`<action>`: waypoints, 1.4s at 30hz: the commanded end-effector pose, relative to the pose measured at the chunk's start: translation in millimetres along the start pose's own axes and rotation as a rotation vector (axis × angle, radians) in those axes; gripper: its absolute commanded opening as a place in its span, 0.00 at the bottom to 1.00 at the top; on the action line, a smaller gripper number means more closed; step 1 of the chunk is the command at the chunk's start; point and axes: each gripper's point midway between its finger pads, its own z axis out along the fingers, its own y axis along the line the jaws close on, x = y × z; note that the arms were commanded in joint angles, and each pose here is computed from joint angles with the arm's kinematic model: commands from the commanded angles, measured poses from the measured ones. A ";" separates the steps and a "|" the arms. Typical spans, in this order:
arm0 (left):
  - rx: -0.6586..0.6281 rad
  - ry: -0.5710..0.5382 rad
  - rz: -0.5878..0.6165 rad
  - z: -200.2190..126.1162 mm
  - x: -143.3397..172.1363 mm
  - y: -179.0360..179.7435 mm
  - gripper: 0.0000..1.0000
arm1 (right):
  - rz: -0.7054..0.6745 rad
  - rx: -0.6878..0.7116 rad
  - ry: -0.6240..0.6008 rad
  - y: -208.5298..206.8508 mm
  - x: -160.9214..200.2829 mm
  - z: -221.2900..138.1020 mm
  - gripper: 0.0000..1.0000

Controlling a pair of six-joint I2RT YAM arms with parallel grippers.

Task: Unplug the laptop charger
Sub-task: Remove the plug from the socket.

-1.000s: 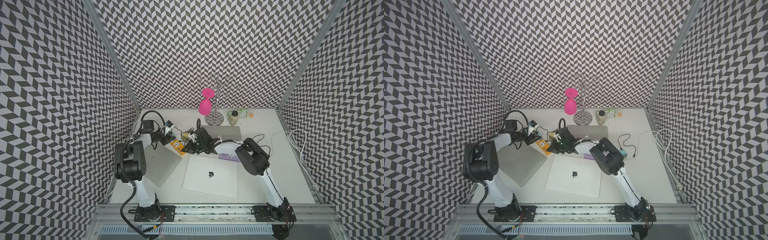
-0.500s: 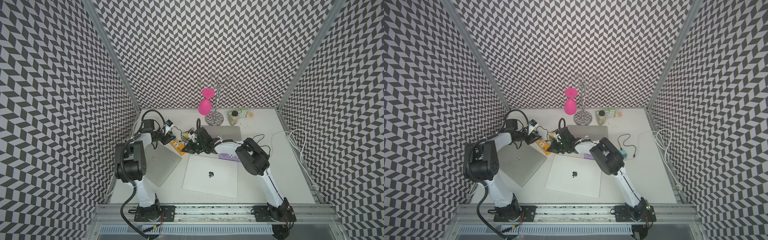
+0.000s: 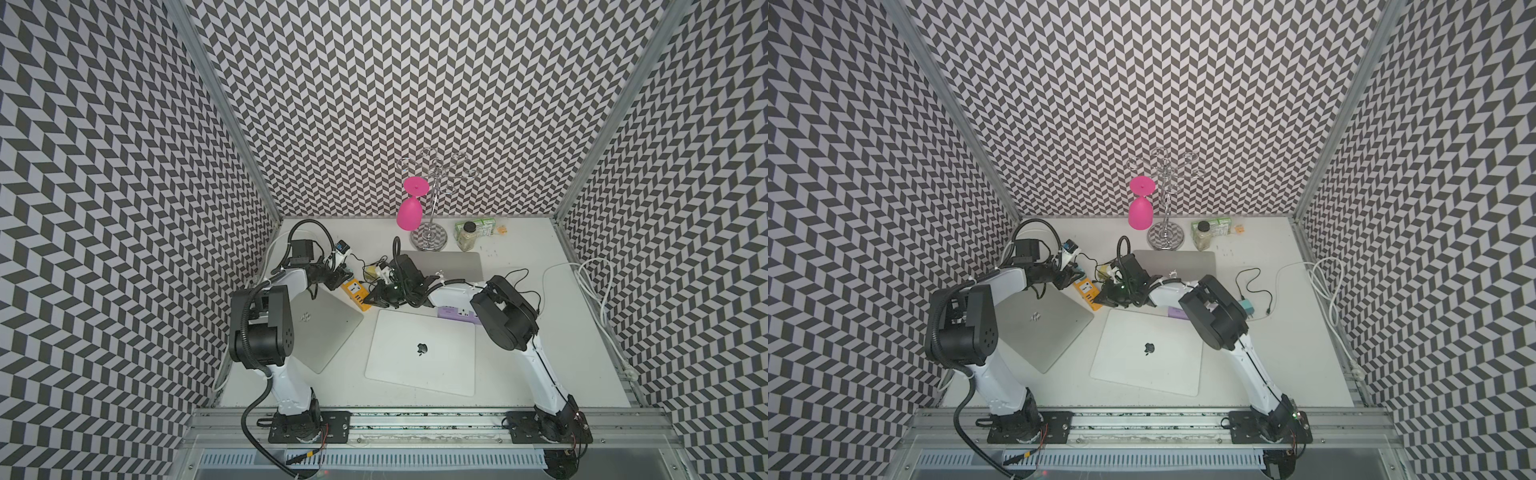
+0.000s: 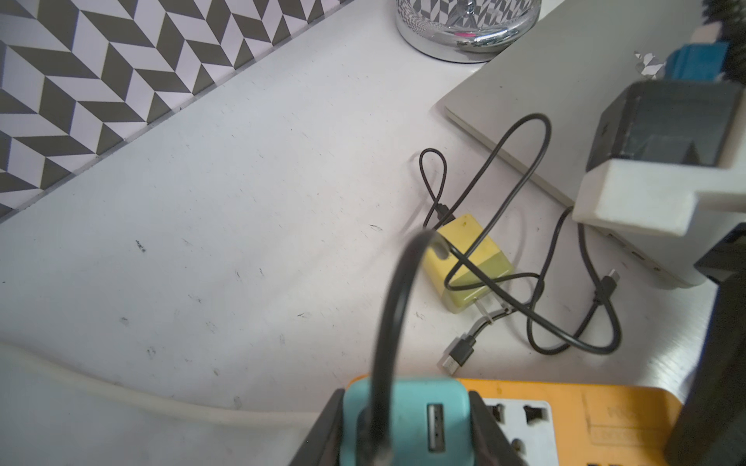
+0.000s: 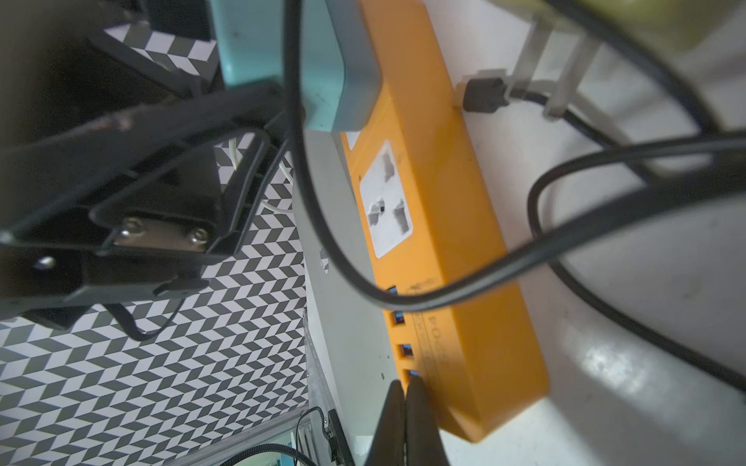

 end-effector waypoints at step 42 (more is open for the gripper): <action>-0.083 0.114 0.029 -10.5 -22.5 4.8 0.00 | 0.122 0.156 0.068 -70.8 22.2 16.8 0.00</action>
